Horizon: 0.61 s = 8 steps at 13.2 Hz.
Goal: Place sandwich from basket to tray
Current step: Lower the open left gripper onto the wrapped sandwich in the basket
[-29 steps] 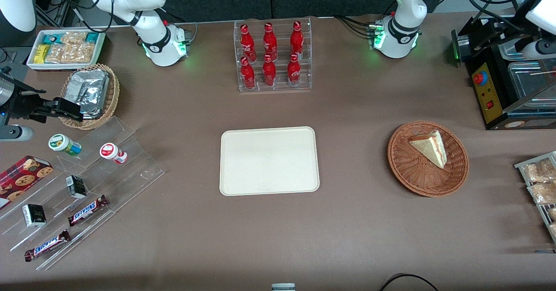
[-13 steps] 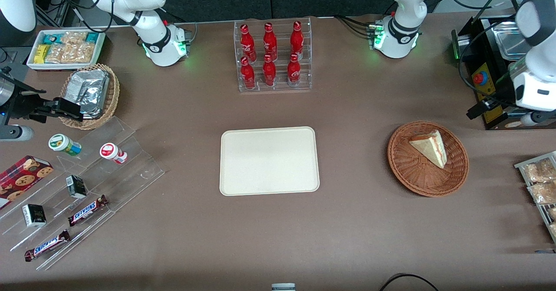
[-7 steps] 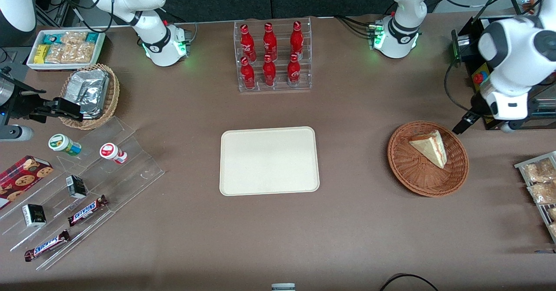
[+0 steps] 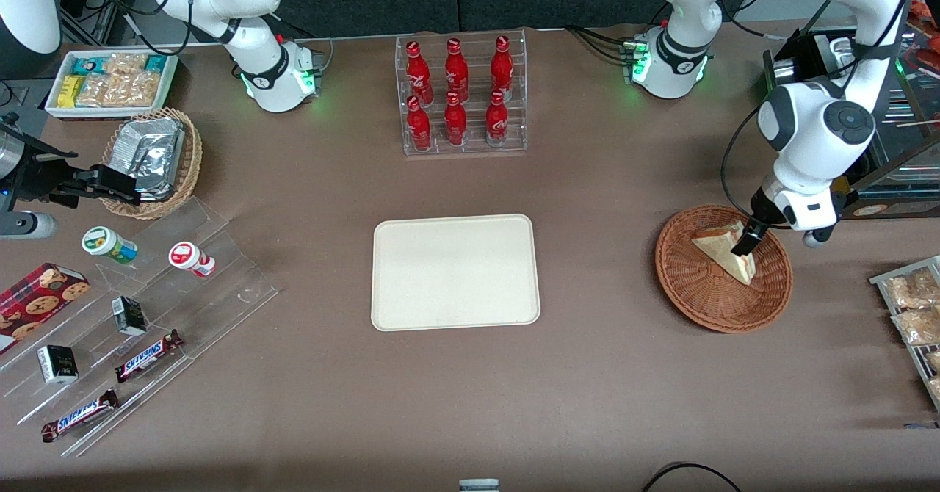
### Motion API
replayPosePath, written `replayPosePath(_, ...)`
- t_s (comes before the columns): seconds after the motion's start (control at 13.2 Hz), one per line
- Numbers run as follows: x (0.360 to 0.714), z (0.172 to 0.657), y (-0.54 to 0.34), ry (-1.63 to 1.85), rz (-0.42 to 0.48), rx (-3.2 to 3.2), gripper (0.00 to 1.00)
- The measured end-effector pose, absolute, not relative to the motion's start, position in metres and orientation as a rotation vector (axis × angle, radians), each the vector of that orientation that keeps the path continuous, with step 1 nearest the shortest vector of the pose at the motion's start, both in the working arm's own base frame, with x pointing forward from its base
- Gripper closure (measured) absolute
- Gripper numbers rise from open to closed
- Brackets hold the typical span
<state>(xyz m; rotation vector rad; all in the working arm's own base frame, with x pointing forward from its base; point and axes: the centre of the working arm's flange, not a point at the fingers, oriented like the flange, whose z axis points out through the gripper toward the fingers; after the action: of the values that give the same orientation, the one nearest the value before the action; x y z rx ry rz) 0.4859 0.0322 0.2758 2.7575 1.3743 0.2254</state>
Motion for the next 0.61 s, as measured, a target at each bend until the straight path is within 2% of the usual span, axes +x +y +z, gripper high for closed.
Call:
replayPosePath(0.53, 0.4851, 0.266, 0.0198, 1.352, 0.196, 2.775, 0.0)
replayPosePath(0.61, 0.4845, 0.2634, 0.0198, 1.353, 0.188, 2.777, 0.08)
